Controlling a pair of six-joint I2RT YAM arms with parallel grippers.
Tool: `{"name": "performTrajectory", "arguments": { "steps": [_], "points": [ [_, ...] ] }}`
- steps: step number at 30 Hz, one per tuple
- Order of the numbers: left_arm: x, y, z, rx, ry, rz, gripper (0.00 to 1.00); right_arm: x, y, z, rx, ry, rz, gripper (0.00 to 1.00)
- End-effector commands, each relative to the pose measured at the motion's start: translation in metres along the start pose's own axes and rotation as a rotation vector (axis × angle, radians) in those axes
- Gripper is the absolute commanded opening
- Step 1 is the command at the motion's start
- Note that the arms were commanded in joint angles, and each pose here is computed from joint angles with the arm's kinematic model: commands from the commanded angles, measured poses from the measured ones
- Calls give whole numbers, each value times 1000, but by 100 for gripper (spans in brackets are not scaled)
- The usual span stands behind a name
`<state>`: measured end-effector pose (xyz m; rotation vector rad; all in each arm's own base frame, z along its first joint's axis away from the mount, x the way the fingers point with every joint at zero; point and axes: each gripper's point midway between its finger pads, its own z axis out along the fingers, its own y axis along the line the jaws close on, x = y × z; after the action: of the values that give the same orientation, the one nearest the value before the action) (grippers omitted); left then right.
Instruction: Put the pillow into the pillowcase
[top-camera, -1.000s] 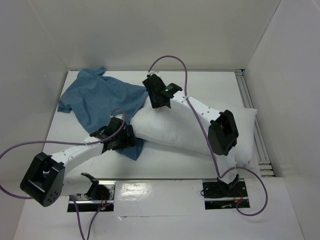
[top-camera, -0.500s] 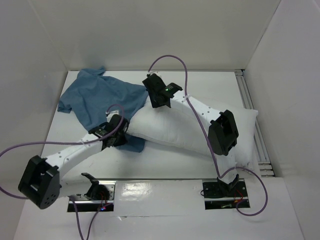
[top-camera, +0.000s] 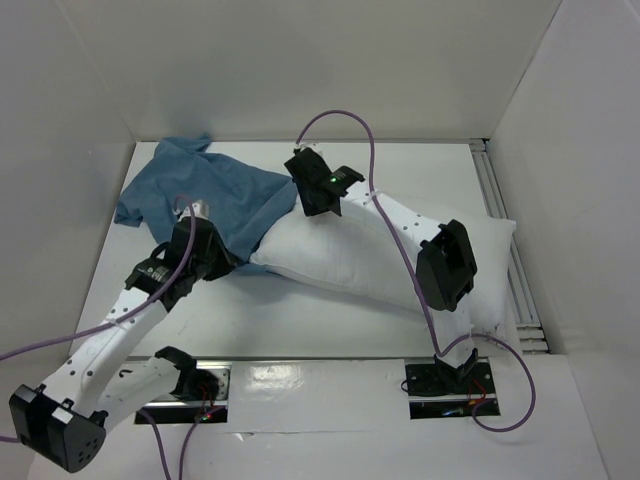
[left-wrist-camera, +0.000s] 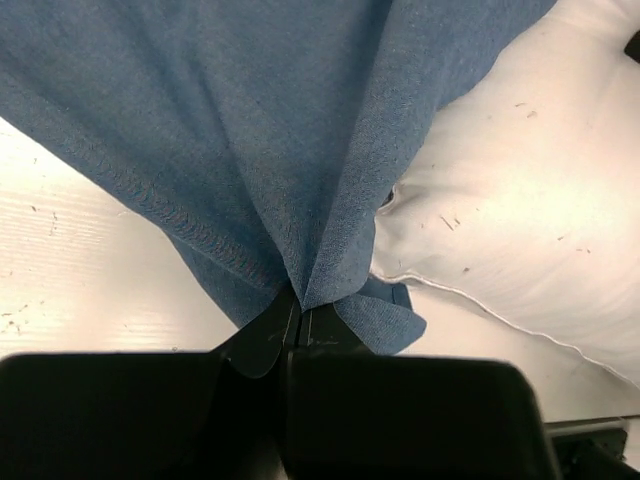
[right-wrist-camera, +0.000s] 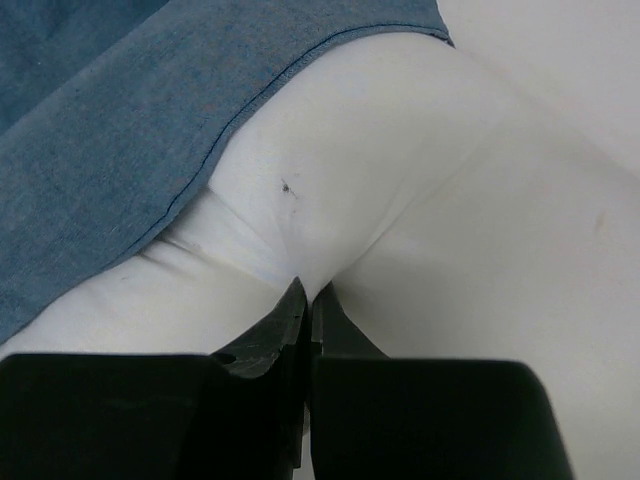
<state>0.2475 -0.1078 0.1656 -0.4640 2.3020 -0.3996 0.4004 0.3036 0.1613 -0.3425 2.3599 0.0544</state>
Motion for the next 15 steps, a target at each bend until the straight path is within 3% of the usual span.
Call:
{"name": "performTrajectory", "arguments": {
  "steps": [1, 11, 15],
  "points": [
    [-15, -16, -20, 101, -27, -10, 0, 23, -14, 9, 85, 64, -55, 0],
    [-48, -80, -72, 432, -110, 122, 0, 25, -5, 18, 160, 75, -10, 0],
    [-19, -90, -66, 529, 21, 192, 0, 8, 10, 14, 103, 47, 63, 0]
  ]
}}
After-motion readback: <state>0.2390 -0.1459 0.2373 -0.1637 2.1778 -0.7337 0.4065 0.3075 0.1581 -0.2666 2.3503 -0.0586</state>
